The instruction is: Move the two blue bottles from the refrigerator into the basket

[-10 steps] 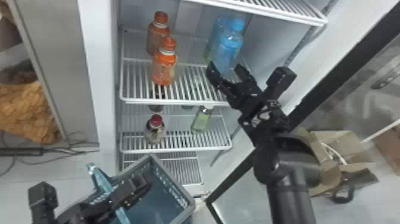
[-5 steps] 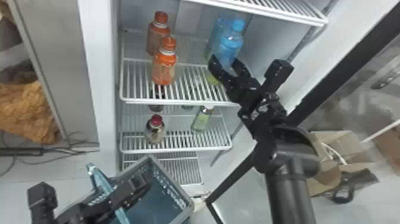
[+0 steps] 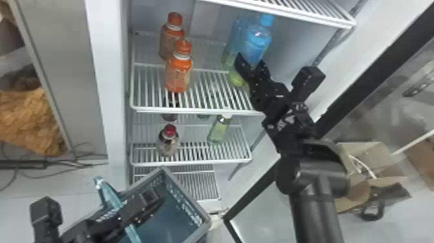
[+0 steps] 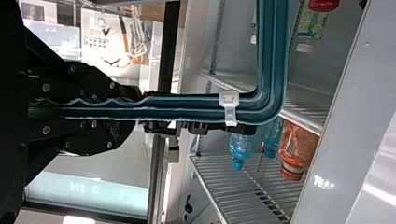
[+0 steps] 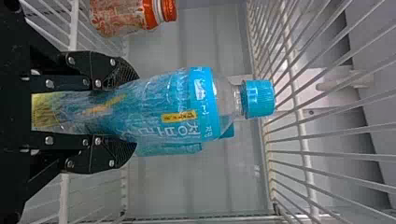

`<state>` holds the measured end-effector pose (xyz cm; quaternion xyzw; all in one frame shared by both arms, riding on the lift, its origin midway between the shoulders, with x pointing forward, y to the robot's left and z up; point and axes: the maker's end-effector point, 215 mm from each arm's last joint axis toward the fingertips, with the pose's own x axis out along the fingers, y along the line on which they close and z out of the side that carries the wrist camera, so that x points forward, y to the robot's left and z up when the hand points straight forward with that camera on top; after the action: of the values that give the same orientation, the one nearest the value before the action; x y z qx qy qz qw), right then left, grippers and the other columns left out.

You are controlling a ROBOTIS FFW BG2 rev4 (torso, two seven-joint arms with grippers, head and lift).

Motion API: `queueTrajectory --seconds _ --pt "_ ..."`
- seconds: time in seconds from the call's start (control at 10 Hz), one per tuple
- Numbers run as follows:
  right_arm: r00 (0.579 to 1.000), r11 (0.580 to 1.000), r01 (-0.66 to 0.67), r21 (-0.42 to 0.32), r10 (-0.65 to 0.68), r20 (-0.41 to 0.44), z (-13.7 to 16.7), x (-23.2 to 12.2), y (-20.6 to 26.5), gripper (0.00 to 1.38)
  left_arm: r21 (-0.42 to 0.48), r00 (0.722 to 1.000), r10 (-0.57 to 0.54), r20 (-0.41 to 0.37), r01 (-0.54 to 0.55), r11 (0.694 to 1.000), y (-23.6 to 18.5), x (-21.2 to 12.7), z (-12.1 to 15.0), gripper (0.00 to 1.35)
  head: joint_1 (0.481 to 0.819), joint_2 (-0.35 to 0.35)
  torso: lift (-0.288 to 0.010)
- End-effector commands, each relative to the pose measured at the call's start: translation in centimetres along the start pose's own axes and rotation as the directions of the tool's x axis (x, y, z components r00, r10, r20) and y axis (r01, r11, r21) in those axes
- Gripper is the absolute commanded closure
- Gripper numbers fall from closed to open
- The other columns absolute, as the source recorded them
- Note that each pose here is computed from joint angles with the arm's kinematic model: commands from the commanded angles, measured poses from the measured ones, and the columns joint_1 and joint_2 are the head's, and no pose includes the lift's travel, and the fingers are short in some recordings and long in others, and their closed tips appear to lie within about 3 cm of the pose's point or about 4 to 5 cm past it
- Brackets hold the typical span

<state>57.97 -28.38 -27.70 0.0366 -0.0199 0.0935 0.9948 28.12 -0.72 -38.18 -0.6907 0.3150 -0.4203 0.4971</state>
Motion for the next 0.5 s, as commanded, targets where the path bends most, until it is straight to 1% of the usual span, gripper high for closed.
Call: queueTrajectory --seconds 0.0,0.2,0.4 --pt "1.000 1.000 -0.011 0.009 0.011 0.011 0.4 -1.4 0.7 1.24 0.001 1.000 0.000 0.002 0.000 1.000 0.0 0.0 0.1 1.20 0.695 -0.350 0.000" --pt "0.998 0.999 -0.040 0.023 0.041 -0.051 0.4 -4.8 2.9 1.24 0.002 1.000 -0.001 0.004 0.001 1.000 0.0 0.0 0.1 1.20 0.695 -0.350 0.000" --pt "0.992 0.996 -0.076 0.055 0.081 -0.097 0.2 -8.5 5.0 1.24 0.001 1.000 -0.001 0.002 0.001 1.000 0.0 0.0 0.0 1.20 0.695 -0.350 0.000"
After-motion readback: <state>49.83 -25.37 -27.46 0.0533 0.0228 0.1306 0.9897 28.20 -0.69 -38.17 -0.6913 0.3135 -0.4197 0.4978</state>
